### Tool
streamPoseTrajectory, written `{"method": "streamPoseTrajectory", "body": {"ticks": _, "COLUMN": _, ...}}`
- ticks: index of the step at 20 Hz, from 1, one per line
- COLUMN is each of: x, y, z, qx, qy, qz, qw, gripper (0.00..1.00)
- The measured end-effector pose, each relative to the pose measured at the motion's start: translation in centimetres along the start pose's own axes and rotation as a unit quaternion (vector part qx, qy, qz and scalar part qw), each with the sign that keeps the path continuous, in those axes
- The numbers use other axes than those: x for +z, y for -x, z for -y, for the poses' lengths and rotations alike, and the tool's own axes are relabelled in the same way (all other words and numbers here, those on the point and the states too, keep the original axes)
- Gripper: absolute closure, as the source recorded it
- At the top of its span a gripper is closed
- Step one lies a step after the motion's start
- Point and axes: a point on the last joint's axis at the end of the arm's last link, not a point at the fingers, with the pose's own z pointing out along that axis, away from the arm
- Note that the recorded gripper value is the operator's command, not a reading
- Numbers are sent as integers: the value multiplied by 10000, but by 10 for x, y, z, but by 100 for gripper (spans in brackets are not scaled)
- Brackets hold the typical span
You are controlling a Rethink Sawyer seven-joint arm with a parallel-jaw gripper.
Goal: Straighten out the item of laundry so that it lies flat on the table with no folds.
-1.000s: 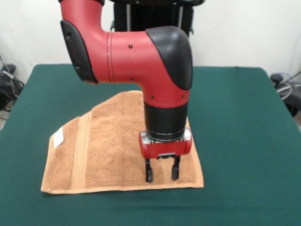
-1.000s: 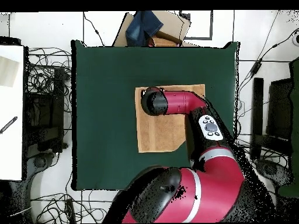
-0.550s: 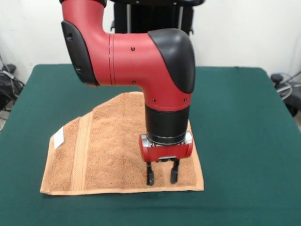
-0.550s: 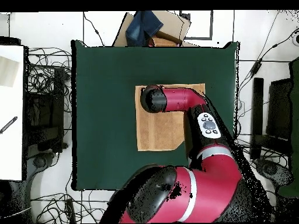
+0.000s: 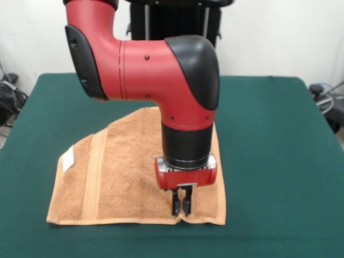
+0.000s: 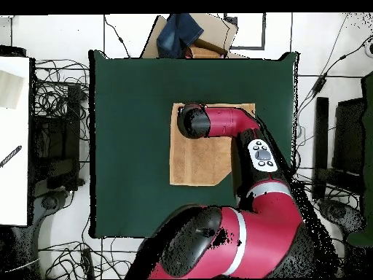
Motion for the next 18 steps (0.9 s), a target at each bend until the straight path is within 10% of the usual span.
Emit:
{"method": "streamPoseTrajectory", "body": {"ticks": 11, "x": -6, "y": 2, "z": -10, "qx": -137, "qy": -69, "qz": 9, "qw": 9999, "gripper": 100}}
{"method": "streamPoseTrajectory", "body": {"ticks": 18, "x": -18, "y": 15, "z": -71, "qx": -358, "qy": -23, "qz": 374, "qw": 9987, "gripper": 100}}
